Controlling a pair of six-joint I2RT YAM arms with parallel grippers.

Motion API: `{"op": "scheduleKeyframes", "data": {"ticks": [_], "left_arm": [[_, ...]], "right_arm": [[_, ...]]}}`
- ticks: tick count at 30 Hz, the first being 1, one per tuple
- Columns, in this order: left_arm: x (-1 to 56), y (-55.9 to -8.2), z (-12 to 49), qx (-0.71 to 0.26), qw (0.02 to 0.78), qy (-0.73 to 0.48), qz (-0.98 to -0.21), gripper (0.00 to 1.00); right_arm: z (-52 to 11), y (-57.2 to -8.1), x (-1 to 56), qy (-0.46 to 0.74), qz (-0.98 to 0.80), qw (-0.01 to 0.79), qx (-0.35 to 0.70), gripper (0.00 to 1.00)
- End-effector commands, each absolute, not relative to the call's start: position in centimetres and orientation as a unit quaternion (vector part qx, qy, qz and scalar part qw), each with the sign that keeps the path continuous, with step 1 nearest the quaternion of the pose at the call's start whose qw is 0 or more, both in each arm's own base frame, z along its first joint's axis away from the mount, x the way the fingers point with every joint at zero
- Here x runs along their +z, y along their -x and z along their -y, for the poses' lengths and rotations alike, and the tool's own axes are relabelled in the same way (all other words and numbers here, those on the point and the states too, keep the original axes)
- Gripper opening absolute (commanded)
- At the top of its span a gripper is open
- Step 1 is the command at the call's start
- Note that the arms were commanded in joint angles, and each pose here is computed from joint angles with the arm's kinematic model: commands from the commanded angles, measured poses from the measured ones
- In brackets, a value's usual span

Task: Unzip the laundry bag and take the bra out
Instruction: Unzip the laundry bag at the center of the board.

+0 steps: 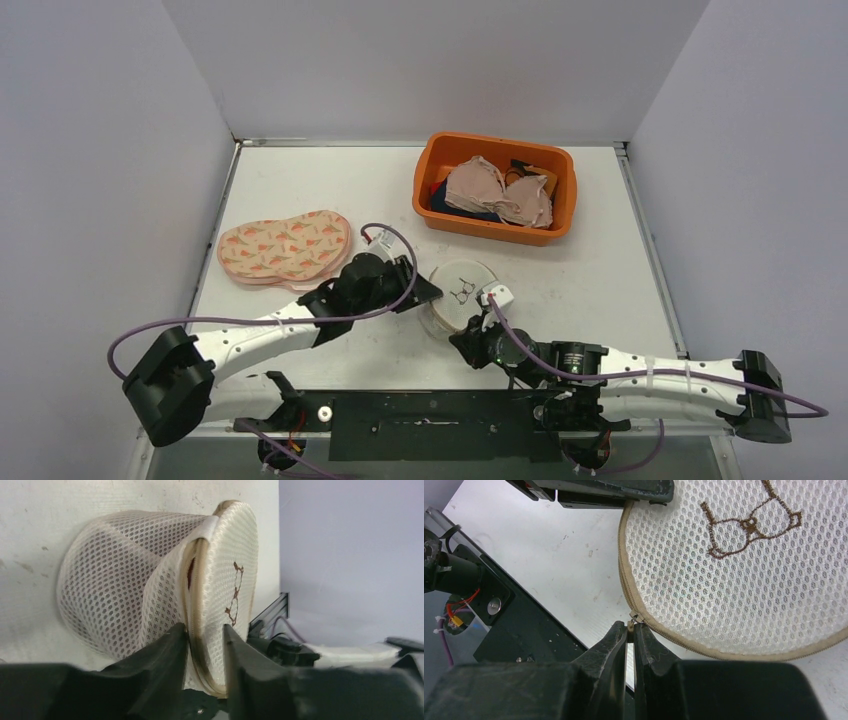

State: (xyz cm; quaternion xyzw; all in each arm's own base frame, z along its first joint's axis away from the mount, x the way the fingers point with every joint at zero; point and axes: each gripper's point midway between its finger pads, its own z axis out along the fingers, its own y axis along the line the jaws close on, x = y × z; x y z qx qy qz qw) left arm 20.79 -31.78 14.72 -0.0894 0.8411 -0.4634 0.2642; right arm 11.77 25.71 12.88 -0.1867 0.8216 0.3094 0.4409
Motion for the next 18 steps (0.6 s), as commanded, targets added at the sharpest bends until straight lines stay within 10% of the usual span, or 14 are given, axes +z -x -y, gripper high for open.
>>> {"op": "scheduleKeyframes", "data": {"ticks": [1, 7, 18], "left_arm": [[17.2, -20.9, 31.5, -0.48, 0.286, 0.079, -0.826, 0.45], [16.1, -18.3, 27.8, -0.438, 0.299, 0.119, -0.839, 0.87], [15.8, -13.9, 28.1, -0.474, 0.283, 0.17, -0.816, 0.82]], "right_arm": [[-27.5, -11.7, 14.4, 0.179, -0.802, 0.453, 0.345, 0.05], [-28.9, -11.6, 15.1, 0.189, -0.794, 0.454, 0.359, 0.05], [-30.7, -11.7, 16.0, 0.209, -0.784, 0.458, 0.363, 0.05]]}}
